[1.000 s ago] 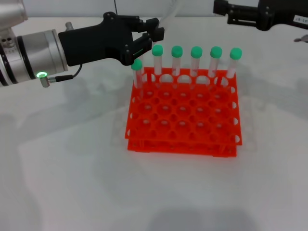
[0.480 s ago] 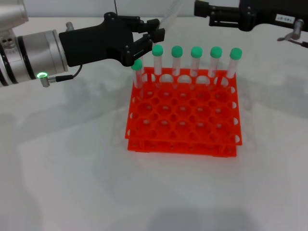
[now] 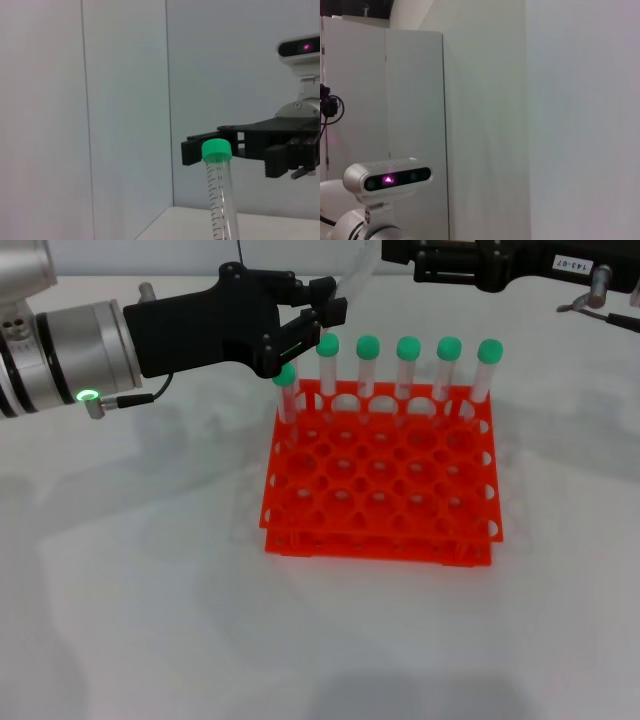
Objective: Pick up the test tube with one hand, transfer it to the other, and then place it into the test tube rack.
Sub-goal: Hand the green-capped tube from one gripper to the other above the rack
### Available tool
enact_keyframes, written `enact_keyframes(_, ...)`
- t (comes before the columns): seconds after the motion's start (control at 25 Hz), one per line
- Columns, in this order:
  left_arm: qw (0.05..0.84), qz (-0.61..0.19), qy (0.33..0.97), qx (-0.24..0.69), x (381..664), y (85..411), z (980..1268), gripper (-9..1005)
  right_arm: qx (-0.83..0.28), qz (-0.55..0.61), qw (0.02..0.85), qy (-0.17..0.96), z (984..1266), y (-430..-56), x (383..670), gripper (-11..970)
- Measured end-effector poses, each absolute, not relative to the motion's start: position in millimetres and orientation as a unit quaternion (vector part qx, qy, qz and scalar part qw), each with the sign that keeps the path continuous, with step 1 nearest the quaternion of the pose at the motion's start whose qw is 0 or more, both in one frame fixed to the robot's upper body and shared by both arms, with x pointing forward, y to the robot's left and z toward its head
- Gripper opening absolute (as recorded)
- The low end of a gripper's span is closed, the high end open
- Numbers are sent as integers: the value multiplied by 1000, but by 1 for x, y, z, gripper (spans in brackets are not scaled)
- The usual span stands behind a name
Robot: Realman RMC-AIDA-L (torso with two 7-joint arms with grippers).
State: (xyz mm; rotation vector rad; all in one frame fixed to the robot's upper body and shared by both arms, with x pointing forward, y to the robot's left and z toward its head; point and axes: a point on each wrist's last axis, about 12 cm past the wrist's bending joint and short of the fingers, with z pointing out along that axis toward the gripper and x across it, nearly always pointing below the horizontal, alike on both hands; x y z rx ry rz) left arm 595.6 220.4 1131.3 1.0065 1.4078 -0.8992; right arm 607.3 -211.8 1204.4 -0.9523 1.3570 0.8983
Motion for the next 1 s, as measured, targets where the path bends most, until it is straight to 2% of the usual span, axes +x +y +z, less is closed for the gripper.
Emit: enact_keyframes(1.0,561,-383,595,430,595,220,1132,263,-407,390,587,582,1205,-210,608,724)
